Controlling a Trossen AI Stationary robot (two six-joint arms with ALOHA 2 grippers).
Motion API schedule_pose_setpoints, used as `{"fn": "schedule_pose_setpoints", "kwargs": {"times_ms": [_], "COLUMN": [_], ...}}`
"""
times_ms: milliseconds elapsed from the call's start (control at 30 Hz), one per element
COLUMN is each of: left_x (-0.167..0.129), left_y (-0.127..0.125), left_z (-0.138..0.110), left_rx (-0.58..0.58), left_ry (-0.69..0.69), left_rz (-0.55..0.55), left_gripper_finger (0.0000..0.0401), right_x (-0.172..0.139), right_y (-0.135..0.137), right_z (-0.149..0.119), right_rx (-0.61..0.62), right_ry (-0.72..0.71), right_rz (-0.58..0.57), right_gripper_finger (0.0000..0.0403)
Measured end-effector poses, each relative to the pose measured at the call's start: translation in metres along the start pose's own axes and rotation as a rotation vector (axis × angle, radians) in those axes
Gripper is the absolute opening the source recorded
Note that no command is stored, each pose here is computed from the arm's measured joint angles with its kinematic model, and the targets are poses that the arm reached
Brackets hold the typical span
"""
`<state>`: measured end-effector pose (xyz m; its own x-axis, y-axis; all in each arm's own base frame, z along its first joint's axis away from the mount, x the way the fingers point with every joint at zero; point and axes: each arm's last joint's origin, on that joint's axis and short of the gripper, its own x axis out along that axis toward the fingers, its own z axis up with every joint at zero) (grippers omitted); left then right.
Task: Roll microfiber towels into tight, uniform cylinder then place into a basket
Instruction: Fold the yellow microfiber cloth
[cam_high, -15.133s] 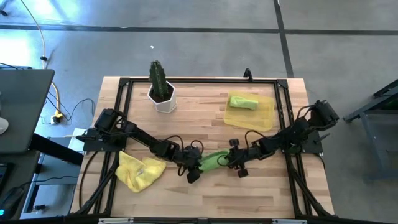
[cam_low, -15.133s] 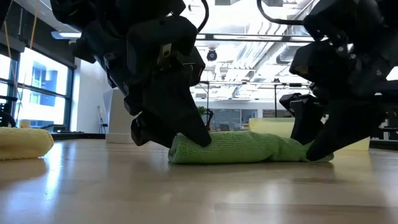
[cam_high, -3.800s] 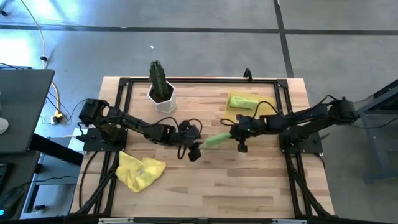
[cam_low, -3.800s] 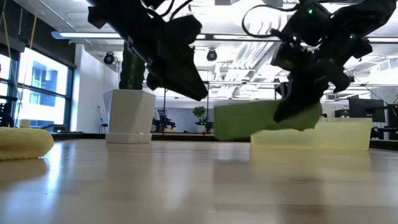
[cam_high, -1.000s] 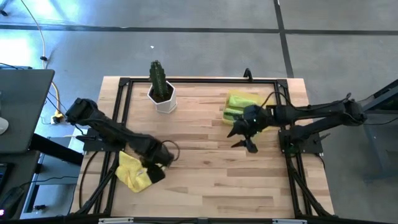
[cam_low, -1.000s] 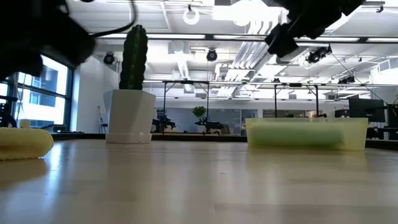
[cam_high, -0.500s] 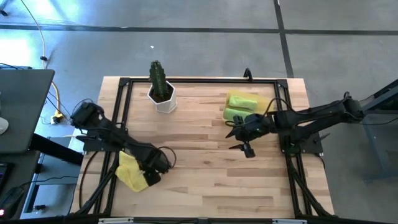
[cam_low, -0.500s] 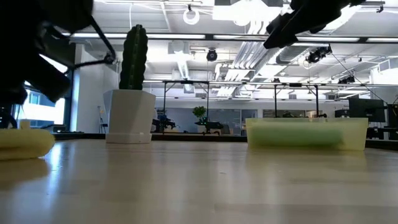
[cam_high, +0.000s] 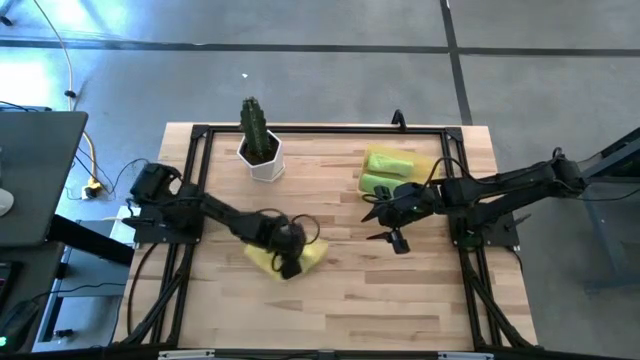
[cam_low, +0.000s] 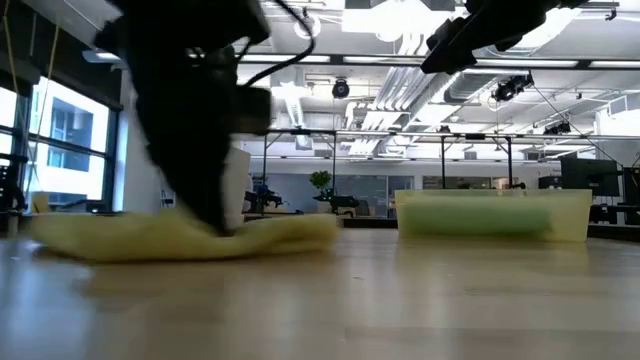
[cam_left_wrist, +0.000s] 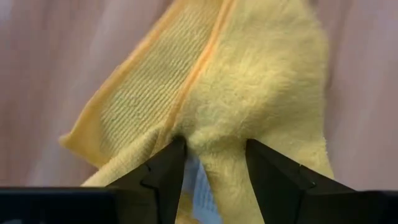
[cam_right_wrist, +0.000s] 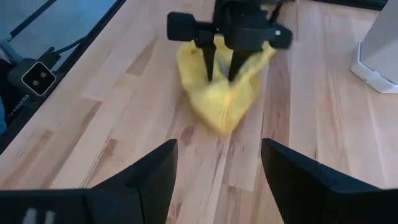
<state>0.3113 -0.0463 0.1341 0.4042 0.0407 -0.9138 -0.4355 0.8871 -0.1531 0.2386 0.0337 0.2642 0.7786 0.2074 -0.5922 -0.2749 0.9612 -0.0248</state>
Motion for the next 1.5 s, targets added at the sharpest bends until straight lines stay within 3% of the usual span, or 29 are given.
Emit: {"fn": "schedule_pose_setpoints", "kwargs": {"times_ms": [200, 333, 500, 667, 833, 967, 1100, 1300, 1500], "left_x": [0.025, 0.032, 0.009, -0.025, -0.023, -0.006, 0.012, 0.029, 0.029], "left_y": [-0.002, -0.002, -0.011, -0.012, -0.01, -0.009, -0.01, -0.018, -0.021], "left_z": [0.05, 0.08, 0.103, 0.097, 0.068, 0.042, 0.033, 0.045, 0.063], "left_rx": [0.118, 0.176, 0.26, 0.248, 0.166, 0.132, 0.079, 0.053, 0.136], "left_ry": [-0.298, -0.314, -0.236, -0.025, 0.22, 0.292, 0.223, -0.048, -0.237], "left_rz": [-0.118, -0.095, -0.048, 0.043, 0.101, 0.143, 0.112, 0.035, 0.03], "left_gripper_finger": [0.016, 0.016, 0.016, 0.0161, 0.0161, 0.0161, 0.0161, 0.0161, 0.0161], "right_x": [0.0, 0.0, 0.0, 0.009, 0.03, 0.055, 0.075, 0.093, 0.103], "right_y": [0.0, 0.0, -0.001, -0.003, -0.005, -0.007, -0.008, -0.01, -0.013], "right_z": [0.001, 0.002, 0.003, 0.001, -0.005, -0.014, -0.02, -0.027, -0.039], "right_rx": [0.004, 0.003, 0.018, 0.064, 0.091, 0.095, 0.097, 0.119, 0.114], "right_ry": [-0.006, -0.022, -0.031, -0.002, 0.056, 0.114, 0.132, 0.147, 0.227], "right_rz": [-0.001, -0.003, -0.005, -0.07, -0.075, -0.071, -0.07, -0.097, -0.185], "right_gripper_finger": [0.0224, 0.0224, 0.0224, 0.0224, 0.0224, 0.0224, 0.0224, 0.0224, 0.0224]}}
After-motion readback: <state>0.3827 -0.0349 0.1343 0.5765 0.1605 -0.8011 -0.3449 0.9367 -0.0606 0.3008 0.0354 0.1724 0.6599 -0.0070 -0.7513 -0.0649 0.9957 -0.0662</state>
